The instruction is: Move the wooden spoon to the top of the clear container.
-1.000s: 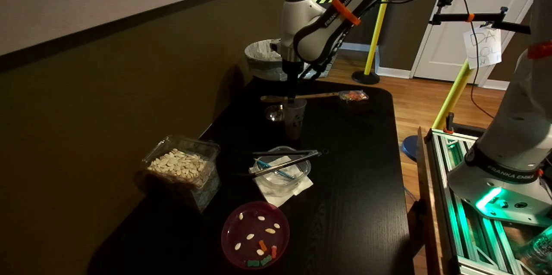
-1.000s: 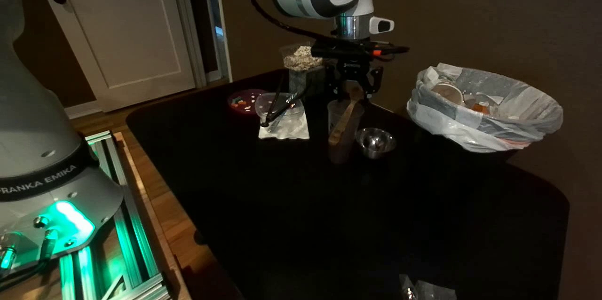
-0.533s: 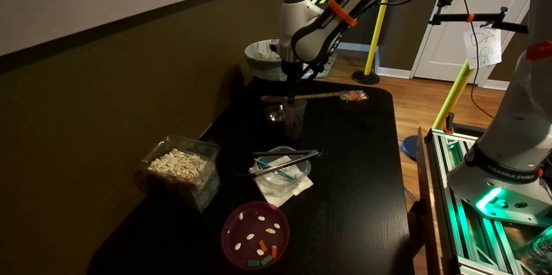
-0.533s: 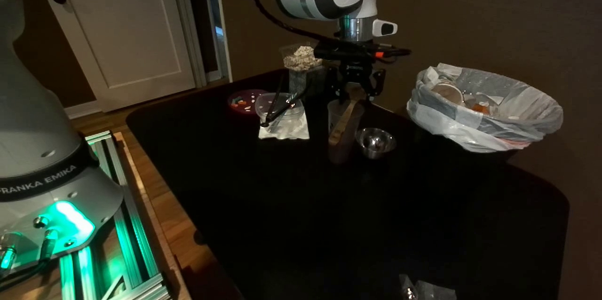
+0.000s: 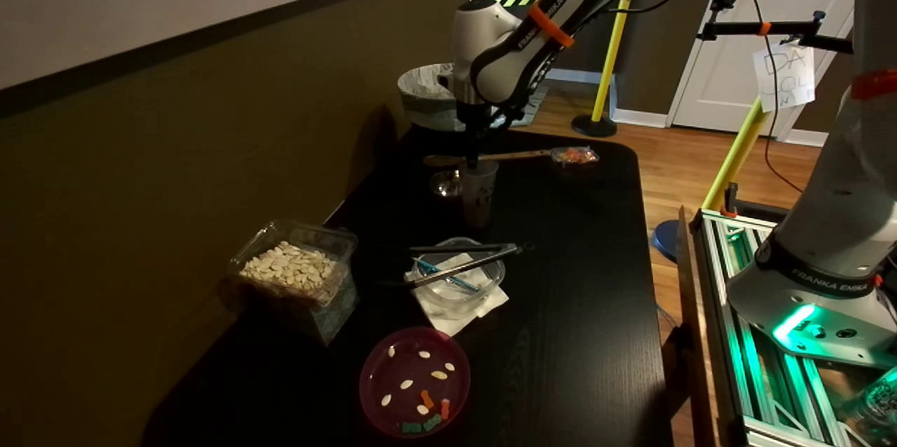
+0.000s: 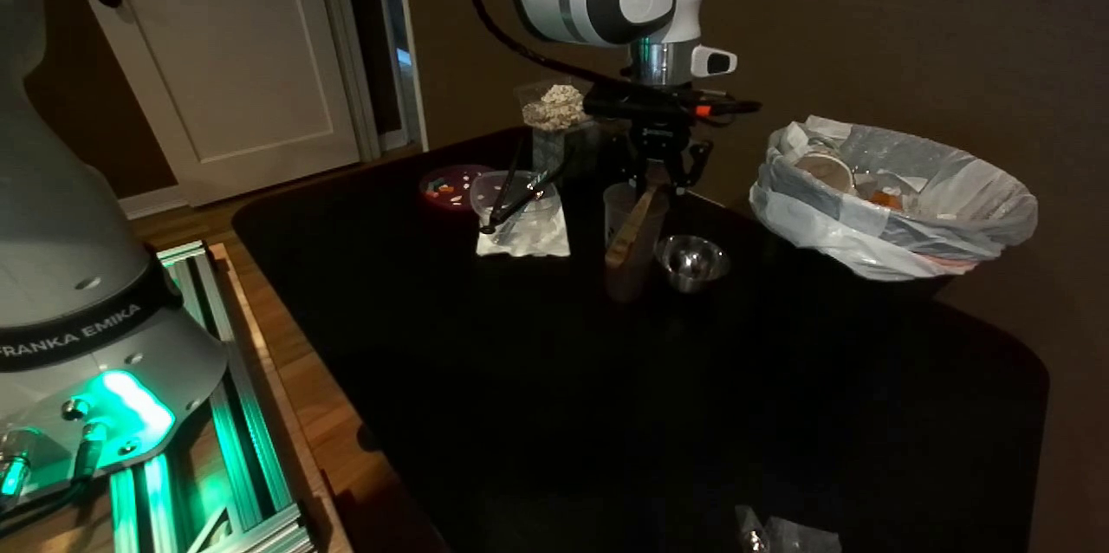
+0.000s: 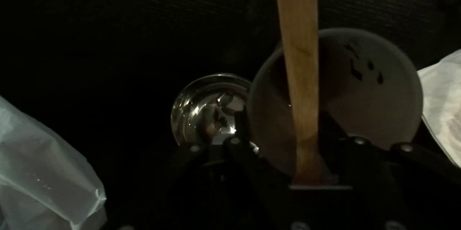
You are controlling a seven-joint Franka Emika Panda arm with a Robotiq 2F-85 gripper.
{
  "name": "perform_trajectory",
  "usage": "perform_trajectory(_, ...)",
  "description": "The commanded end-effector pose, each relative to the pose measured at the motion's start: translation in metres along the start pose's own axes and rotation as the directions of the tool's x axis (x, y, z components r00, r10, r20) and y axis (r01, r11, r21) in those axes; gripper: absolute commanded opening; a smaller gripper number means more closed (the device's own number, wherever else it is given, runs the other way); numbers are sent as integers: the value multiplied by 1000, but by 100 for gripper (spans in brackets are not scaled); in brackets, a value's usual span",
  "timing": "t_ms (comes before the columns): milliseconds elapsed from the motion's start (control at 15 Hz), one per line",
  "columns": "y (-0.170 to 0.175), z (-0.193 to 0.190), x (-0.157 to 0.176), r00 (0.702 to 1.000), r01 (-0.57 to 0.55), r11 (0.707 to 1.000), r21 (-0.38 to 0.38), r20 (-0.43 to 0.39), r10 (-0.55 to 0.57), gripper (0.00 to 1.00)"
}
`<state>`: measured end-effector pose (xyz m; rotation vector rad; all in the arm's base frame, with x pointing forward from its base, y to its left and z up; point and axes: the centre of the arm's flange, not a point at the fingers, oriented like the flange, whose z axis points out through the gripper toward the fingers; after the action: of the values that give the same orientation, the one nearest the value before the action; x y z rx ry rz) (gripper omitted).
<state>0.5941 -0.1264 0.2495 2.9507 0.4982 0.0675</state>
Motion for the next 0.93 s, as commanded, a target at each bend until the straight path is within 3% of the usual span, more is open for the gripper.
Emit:
perform_trajectory(0, 4, 4, 4, 999, -15, 1000, 2, 29, 15, 21)
perform_trajectory(200, 5, 3, 5, 1000, -16, 1000, 0, 27, 16, 1)
perform_trajectory(867, 8, -2, 7, 999, -24, 1000, -6, 25, 24, 4)
